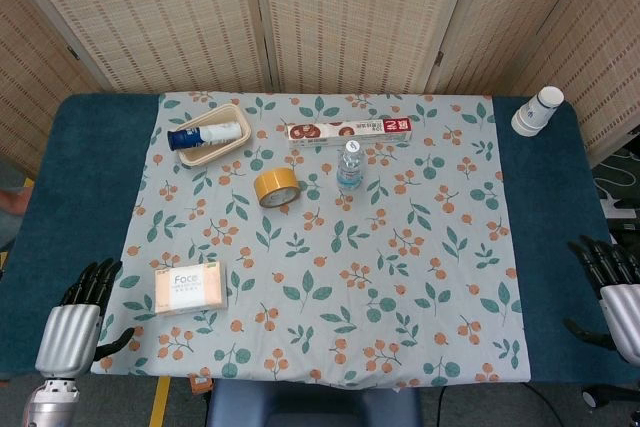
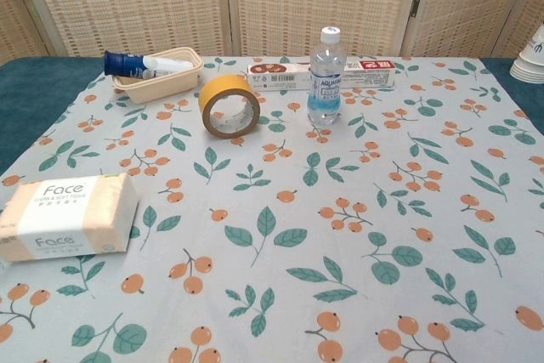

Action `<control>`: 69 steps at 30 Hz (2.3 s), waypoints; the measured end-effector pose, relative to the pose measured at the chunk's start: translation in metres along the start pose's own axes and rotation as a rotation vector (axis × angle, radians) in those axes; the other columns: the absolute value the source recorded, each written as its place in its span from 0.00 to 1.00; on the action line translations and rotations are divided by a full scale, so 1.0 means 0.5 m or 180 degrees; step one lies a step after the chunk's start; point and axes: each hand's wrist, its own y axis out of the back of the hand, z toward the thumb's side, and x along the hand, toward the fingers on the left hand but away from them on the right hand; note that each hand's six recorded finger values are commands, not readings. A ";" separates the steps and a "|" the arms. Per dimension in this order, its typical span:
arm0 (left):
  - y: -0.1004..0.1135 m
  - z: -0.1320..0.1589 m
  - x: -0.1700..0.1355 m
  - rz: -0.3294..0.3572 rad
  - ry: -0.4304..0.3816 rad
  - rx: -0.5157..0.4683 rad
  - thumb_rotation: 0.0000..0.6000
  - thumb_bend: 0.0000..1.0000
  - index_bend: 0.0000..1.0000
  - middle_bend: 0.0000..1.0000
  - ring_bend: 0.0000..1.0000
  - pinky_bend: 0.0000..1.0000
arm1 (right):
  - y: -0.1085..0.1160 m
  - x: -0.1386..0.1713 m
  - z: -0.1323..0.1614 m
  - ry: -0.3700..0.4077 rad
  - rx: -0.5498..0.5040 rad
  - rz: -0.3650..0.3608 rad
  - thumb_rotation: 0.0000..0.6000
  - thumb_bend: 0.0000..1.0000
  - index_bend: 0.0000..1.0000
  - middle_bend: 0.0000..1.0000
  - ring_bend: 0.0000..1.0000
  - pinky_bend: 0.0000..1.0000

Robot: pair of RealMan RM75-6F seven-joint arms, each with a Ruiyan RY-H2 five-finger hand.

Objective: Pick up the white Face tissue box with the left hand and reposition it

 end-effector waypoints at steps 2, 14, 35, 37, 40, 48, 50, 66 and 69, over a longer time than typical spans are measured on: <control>-0.002 -0.001 0.002 -0.0013 0.0010 -0.0002 1.00 0.18 0.00 0.03 0.01 0.20 | -0.002 -0.001 0.000 0.0000 0.0005 0.0012 1.00 0.12 0.03 0.00 0.00 0.00; 0.004 -0.012 0.004 -0.0041 -0.0009 -0.0011 1.00 0.18 0.00 0.04 0.01 0.21 | -0.015 -0.006 0.010 0.0003 0.0075 0.0057 1.00 0.12 0.03 0.00 0.00 0.00; 0.022 0.094 0.002 -0.0010 -0.0629 -0.0095 1.00 0.14 0.05 0.17 0.87 0.97 | -0.011 -0.008 0.003 -0.0011 0.0042 0.0068 1.00 0.12 0.03 0.00 0.00 0.00; 0.021 0.109 0.005 -0.0019 -0.0655 0.0031 1.00 0.14 0.05 0.17 0.88 0.97 | -0.010 -0.008 0.002 -0.0011 0.0038 0.0070 1.00 0.12 0.03 0.00 0.00 0.00; 0.011 0.133 0.014 -0.0043 -0.0650 0.0259 1.00 0.16 0.05 0.17 0.88 0.97 | -0.008 -0.008 0.000 -0.0009 0.0025 0.0068 1.00 0.12 0.03 0.00 0.00 0.00; -0.066 0.213 0.052 -0.0359 -0.0407 0.0418 1.00 0.16 0.05 0.17 0.88 0.97 | -0.008 -0.014 -0.007 -0.0037 0.0006 0.0094 1.00 0.12 0.03 0.00 0.00 0.00; -0.083 0.240 0.062 -0.0408 -0.0363 0.0398 1.00 0.16 0.05 0.17 0.88 0.97 | -0.008 -0.015 -0.008 -0.0042 -0.0001 0.0098 1.00 0.12 0.03 0.00 0.00 0.00; -0.146 0.294 0.124 -0.0514 -0.0194 0.0966 1.00 0.16 0.06 0.14 0.88 0.96 | -0.008 -0.024 -0.014 -0.0076 -0.0021 0.0135 1.00 0.12 0.03 0.00 0.00 0.00; -0.159 0.291 0.124 -0.0638 -0.0144 0.1078 1.00 0.16 0.05 0.12 0.88 0.96 | -0.007 -0.024 -0.016 -0.0086 -0.0029 0.0126 1.00 0.12 0.03 0.00 0.00 0.00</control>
